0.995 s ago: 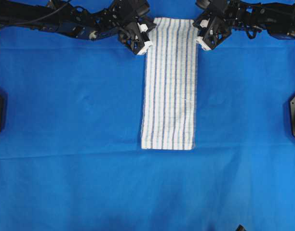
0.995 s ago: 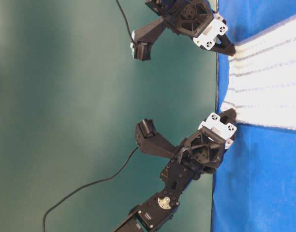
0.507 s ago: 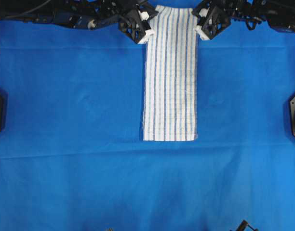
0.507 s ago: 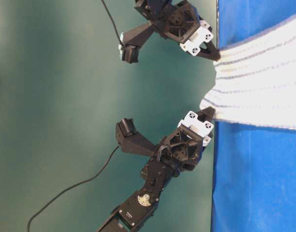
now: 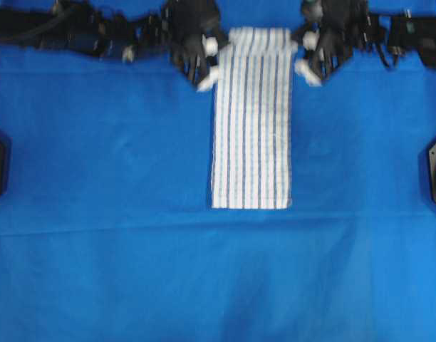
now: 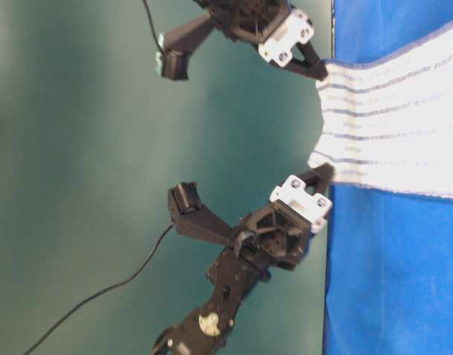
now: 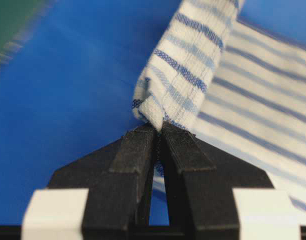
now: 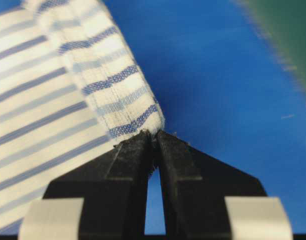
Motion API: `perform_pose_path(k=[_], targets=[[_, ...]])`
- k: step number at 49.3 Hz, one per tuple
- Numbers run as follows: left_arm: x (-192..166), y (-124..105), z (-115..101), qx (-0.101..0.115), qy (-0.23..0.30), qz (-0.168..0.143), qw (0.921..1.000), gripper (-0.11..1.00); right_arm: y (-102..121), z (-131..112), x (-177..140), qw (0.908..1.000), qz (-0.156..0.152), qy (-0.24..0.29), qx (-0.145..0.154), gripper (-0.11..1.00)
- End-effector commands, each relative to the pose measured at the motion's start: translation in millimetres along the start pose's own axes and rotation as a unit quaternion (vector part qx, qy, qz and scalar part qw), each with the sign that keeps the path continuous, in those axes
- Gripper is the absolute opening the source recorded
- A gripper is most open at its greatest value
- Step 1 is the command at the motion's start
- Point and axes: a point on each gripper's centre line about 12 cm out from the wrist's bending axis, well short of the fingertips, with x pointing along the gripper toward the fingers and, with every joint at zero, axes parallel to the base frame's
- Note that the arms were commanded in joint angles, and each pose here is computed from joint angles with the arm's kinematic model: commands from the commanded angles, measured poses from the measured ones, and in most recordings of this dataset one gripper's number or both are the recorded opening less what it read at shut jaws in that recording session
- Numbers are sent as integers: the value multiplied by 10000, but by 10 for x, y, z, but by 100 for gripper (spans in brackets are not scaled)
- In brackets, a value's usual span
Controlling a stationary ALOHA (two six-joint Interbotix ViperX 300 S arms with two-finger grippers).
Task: Fold the blue towel.
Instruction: 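Fold the far end toward the near end of the strip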
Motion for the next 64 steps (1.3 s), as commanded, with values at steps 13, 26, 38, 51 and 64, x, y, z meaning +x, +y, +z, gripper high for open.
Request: perform_pose_path(k=[13,26,38,51,64], targets=[[-412,-873,-126,523,24,-827,9952,1,789,-245,-475,9954,942,-133,-76,7],[-570,-1483,-276,880,131,-1428,9858,1,1355,-401,-602,9862,1639,66,-226,7],[-674,-1791,-403,965,417,-1723,9794,1,1582,-499,-633,9826,1802,348,-288,7],[-714,-1883,-455,942,570,-1804,9774,1,1766,-551,-678,9785,1981,450,-372,7],[-719,-1901,-427,967,528,-1822,9771,1,1794,-564,-655,9787,1957,541,-311,7]])
